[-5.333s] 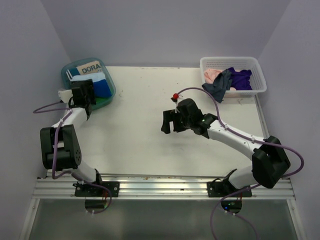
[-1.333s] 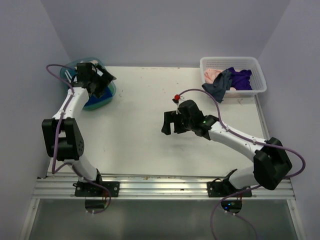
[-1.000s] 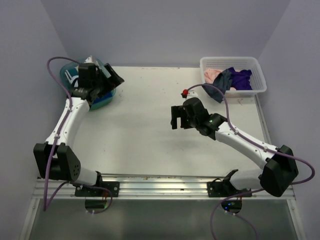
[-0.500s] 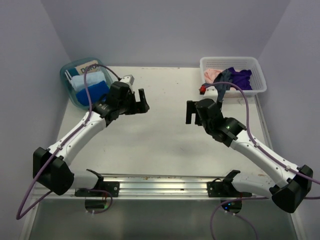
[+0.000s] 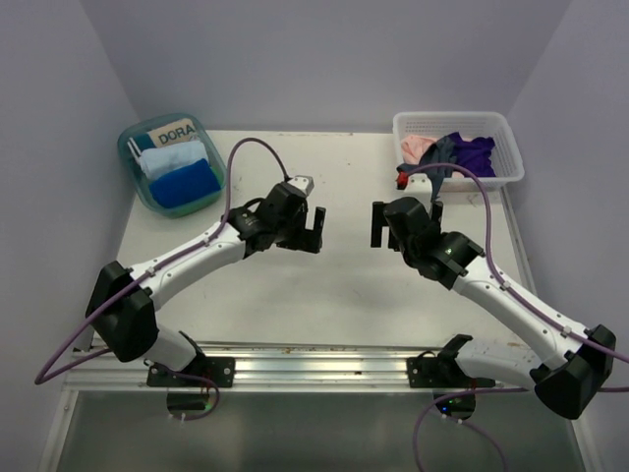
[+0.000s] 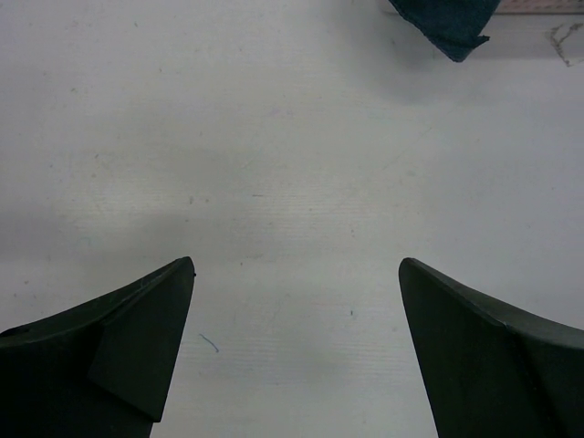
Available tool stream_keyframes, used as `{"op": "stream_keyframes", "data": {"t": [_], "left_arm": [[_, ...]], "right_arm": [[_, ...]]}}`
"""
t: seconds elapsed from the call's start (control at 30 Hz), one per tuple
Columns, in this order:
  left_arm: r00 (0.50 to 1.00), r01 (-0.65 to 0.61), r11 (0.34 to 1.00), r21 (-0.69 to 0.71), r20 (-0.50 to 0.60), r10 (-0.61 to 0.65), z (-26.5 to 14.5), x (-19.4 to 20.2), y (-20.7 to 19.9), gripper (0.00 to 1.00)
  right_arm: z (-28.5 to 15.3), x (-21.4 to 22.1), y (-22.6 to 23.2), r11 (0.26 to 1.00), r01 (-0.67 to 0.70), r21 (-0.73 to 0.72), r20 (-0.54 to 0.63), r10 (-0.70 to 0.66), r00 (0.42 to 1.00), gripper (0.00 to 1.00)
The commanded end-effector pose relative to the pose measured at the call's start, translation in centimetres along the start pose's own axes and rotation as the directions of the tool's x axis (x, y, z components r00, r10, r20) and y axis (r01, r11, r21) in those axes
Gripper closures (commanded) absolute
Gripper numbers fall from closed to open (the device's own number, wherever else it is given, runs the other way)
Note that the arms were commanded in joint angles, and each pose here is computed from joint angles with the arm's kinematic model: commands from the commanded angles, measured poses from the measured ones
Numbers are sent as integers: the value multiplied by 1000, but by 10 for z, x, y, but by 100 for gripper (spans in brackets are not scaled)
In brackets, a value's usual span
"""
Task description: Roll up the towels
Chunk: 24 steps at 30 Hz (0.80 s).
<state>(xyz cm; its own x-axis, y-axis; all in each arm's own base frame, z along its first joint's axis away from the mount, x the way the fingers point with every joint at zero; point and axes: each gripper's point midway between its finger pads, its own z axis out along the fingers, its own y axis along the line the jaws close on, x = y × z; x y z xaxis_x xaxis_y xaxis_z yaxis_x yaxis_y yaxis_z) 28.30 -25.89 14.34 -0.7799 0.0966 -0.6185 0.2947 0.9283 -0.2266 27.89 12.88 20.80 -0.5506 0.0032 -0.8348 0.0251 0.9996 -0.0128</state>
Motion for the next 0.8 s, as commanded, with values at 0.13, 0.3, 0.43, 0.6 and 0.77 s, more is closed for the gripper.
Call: {"op": "stream_keyframes", "data": {"t": [0.13, 0.3, 0.43, 0.6, 0.77], "left_arm": [[997, -58, 997, 60, 57, 55, -7, -22, -17, 1], [996, -75, 996, 38, 47, 73, -4, -20, -16, 1], [996, -80, 996, 38, 41, 78, -3, -17, -17, 1], [996, -77, 996, 42, 42, 75, -2, -18, -18, 1], [996, -82, 996, 38, 43, 80, -1, -21, -20, 1]], "right_arm": [[-7, -9, -15, 997, -48, 54, 43, 46, 998, 2], [-8, -8, -16, 997, -56, 51, 49, 53, 997, 1], [-7, -5, -16, 997, -56, 47, 47, 53, 997, 1], [-6, -5, -15, 997, -63, 51, 49, 61, 997, 2], [-4, -7, -13, 997, -54, 48, 55, 51, 997, 3]]}}
